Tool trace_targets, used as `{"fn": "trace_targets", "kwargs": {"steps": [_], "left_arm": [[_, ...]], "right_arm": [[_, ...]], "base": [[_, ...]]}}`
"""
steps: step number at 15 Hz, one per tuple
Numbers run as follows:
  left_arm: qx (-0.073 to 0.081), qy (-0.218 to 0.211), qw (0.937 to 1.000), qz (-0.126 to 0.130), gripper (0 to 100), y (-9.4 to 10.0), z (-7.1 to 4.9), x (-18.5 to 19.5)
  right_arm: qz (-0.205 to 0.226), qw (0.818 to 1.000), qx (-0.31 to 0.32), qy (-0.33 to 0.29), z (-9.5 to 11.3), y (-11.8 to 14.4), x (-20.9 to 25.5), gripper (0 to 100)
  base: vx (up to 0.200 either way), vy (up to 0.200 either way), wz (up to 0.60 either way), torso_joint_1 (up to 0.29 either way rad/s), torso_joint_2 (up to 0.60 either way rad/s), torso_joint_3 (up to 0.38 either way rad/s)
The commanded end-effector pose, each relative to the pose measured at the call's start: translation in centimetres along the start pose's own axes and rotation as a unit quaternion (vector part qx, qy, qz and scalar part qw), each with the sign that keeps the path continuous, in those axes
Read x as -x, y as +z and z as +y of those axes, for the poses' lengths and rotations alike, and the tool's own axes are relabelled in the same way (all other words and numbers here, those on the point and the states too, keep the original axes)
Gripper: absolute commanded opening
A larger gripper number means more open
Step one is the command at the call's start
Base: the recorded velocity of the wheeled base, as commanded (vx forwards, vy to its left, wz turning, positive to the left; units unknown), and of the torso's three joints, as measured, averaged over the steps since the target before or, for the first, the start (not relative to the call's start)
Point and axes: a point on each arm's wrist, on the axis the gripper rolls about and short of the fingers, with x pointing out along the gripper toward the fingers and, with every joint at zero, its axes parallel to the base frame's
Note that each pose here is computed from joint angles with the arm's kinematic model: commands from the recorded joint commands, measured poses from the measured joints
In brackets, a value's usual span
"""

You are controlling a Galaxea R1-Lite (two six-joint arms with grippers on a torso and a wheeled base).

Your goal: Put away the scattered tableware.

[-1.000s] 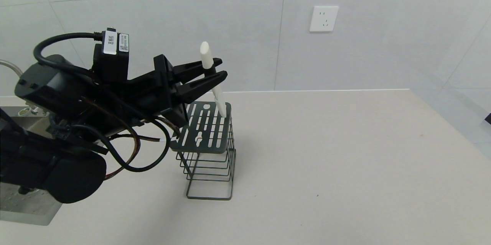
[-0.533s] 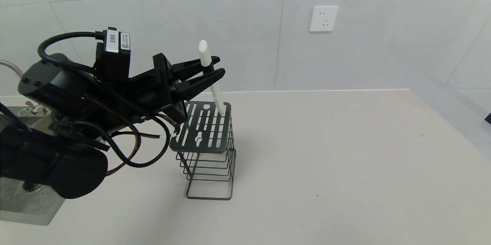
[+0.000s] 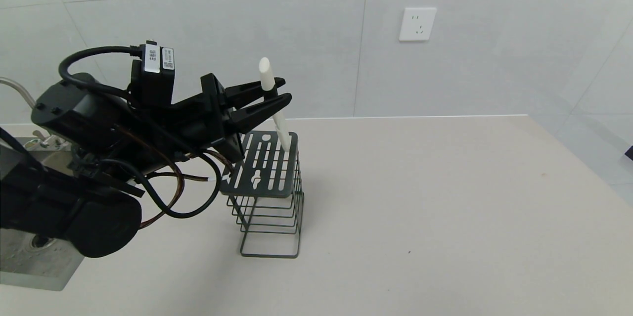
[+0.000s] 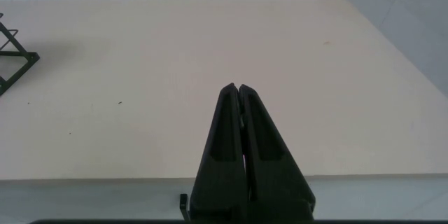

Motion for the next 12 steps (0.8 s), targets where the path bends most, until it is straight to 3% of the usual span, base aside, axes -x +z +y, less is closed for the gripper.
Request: {"fn": "trace_targets", "kwargs": {"steps": [1,12], "left_arm": [[0.004,-0.001,1.0,0.004,0,-0.4,-0.1,0.0],[0.027,0.012,0.9993,0.024,0,-2.6,-0.2,-0.2]], "right_arm": [[0.001,1.0,0.0,0.0,0.0,0.0,0.0,0],[0.001,1.0,0.0,0.0,0.0,0.0,0.0,0]], "base": [[0.0,0.0,0.0,0.0,0.0,0.0],[0.0,0.0,0.0,0.0,0.0,0.0]]}}
